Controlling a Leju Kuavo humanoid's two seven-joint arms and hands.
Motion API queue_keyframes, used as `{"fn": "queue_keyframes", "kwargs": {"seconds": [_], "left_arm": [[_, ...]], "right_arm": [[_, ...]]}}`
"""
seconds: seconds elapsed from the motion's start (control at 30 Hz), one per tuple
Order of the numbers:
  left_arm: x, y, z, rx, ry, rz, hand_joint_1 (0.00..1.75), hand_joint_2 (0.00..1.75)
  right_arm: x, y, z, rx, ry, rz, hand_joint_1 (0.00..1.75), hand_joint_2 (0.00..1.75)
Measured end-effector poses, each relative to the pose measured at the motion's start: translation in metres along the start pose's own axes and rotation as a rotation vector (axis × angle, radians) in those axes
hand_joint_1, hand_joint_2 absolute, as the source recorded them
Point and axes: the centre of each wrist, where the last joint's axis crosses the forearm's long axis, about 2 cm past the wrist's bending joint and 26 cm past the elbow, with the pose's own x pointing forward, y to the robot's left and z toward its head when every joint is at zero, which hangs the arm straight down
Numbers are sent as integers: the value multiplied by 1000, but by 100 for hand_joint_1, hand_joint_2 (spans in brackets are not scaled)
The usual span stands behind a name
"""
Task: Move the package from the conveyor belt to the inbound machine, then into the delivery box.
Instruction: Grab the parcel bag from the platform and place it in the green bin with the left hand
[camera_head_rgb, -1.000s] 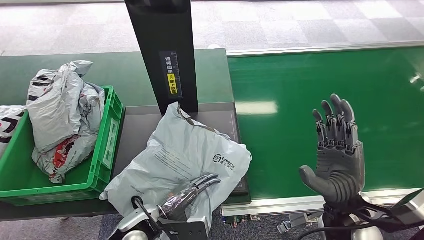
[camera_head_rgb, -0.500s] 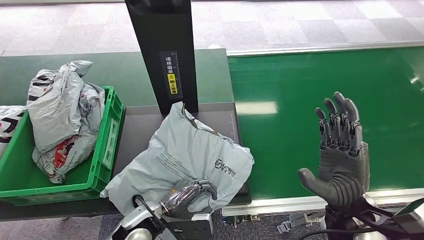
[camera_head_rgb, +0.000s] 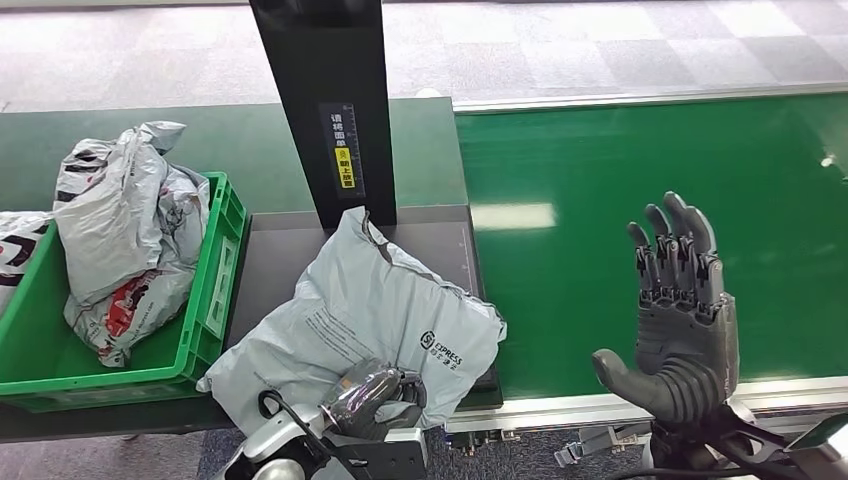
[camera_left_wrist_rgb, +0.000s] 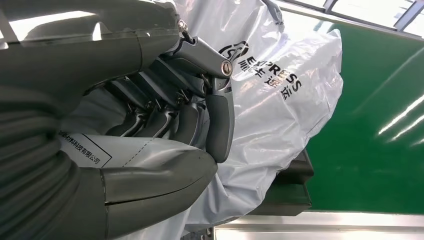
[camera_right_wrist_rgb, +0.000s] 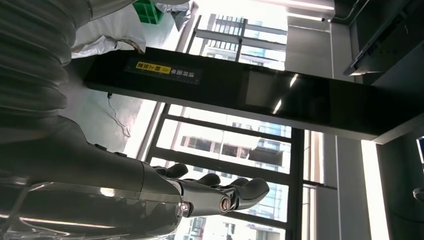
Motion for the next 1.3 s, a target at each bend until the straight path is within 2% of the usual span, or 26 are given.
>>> {"fn": "queue_keyframes", "kwargs": {"seconds": [0.1,0.13,0.8,1.07,1.3], "left_arm": [[0,-2,1,10,4,-6,6,175],[0,-2,1,16,7,-9,0,175],[11,4,11,96,73,-134,0,175],[10,3,28,20,119,-269,0,175],[3,-8,38,-57,133,-267,0,175]], "right_arm": [[1,1,4,1,2,2,0,175],[2,1,6,1,2,1,0,175],[10,2,19,8,19,11,0,175],[10,2,20,10,20,12,0,175],[8,1,11,33,10,12,0,175]]}}
